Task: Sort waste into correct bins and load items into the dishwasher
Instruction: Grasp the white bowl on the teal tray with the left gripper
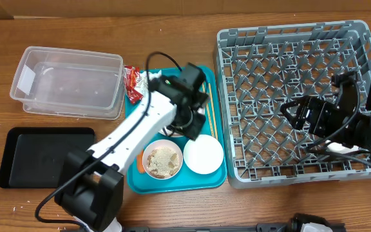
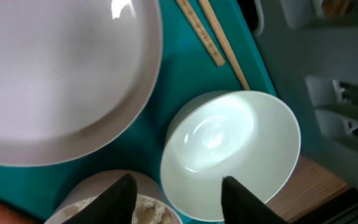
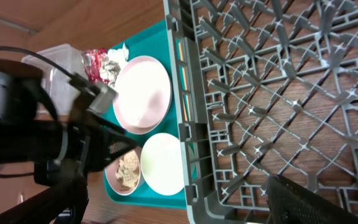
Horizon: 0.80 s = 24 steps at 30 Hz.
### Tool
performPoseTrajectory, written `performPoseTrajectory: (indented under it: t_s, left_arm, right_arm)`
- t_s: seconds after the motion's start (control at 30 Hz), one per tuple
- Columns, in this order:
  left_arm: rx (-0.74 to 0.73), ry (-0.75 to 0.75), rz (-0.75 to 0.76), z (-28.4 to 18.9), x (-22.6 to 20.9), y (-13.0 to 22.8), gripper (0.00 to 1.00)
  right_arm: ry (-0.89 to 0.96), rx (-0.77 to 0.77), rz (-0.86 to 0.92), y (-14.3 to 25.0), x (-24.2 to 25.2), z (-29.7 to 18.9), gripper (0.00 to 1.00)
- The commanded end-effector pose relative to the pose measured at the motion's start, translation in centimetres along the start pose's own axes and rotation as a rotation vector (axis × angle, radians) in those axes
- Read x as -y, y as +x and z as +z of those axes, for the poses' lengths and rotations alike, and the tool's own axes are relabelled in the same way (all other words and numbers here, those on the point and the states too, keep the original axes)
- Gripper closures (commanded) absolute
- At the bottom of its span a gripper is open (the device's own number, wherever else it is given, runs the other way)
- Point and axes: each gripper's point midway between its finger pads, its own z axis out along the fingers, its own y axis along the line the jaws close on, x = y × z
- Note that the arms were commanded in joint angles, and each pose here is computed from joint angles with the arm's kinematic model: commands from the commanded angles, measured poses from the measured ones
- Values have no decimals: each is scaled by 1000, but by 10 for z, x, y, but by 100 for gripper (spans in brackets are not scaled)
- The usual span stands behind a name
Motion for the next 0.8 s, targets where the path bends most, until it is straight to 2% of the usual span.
performPoseTrajectory:
  t_s: [0.0,0.37,0.5,0.77]
  left_arm:
    - [-43,-31,44,23,-2,14,56]
    - [-44,-78,47,49,-15,25,62]
    - [-53,-79,49,49,-15,27,71]
    - [-67,-79,112,58,-18,34,73]
  right_arm:
    - [-8,2,-11,-6,-3,1,5]
    - [-3,-30,20,-8,2,9,5]
    - [-3,-30,21,-8,2,9,5]
    - [-3,-30,21,-8,2,9,5]
